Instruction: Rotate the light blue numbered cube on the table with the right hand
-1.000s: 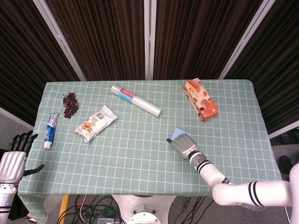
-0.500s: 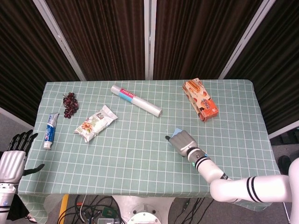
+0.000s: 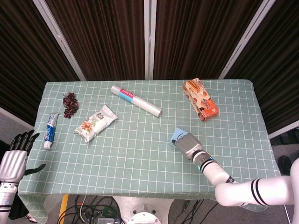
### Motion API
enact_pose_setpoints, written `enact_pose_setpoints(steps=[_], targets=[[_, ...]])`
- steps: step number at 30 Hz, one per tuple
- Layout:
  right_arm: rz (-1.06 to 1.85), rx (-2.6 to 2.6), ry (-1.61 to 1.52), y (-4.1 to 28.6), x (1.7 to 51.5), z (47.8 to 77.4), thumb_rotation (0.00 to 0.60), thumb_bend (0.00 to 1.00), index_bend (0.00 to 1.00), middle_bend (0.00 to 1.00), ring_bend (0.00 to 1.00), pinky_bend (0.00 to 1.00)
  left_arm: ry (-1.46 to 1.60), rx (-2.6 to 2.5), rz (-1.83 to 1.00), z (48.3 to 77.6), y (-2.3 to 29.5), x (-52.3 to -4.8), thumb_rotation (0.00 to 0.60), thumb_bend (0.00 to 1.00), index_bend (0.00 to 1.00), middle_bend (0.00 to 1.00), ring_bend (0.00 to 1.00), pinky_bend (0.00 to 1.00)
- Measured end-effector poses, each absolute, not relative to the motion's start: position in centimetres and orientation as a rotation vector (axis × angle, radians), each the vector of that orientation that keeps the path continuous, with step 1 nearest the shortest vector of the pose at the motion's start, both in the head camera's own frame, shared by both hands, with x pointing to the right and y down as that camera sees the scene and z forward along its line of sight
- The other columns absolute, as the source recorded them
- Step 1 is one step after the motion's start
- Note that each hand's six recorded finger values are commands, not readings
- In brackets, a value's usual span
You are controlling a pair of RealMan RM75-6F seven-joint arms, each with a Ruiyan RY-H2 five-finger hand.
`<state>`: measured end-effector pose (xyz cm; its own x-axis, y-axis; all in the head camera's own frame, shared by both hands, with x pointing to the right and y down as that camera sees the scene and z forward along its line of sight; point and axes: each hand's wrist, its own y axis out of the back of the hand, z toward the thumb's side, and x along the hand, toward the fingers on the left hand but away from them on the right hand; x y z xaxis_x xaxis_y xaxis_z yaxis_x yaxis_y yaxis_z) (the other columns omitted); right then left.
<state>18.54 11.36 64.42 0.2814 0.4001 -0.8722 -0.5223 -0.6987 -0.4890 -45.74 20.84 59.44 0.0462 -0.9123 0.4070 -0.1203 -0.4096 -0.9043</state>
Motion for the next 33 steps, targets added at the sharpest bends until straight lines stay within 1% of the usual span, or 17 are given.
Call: enact_pose_setpoints(steps=[6, 10, 19, 33], targets=[[1.545, -1.790, 0.097, 10.5, 18.3, 65.1, 0.600, 1.00, 0.19, 0.94, 0.85, 0.75, 1.059, -1.622, -1.439, 59.4, 20.9, -45.9, 0.600, 0.01, 0.08, 0.00, 0.00, 0.02], [1.547, -1.796, 0.082, 10.0, 17.9, 65.5, 0.600, 1.00, 0.16, 0.94, 0.85, 0.75, 1.061, -1.620, -1.441, 59.3, 20.9, -46.0, 0.600, 0.01, 0.08, 0.00, 0.00, 0.02], [1.577, -1.792, 0.063, 8.8, 17.3, 66.1, 0.600, 1.00, 0.14, 0.94, 0.85, 0.75, 1.070, -1.617, -1.448, 59.2, 21.1, -46.5, 0.600, 0.01, 0.08, 0.00, 0.00, 0.02], [1.649, -1.782, 0.021, 7.0, 18.0, 66.7, 0.600, 1.00, 0.12, 0.94, 0.85, 0.75, 1.074, -1.616, -1.448, 59.1, 21.3, -46.7, 0.600, 0.01, 0.08, 0.00, 0.00, 0.02]])
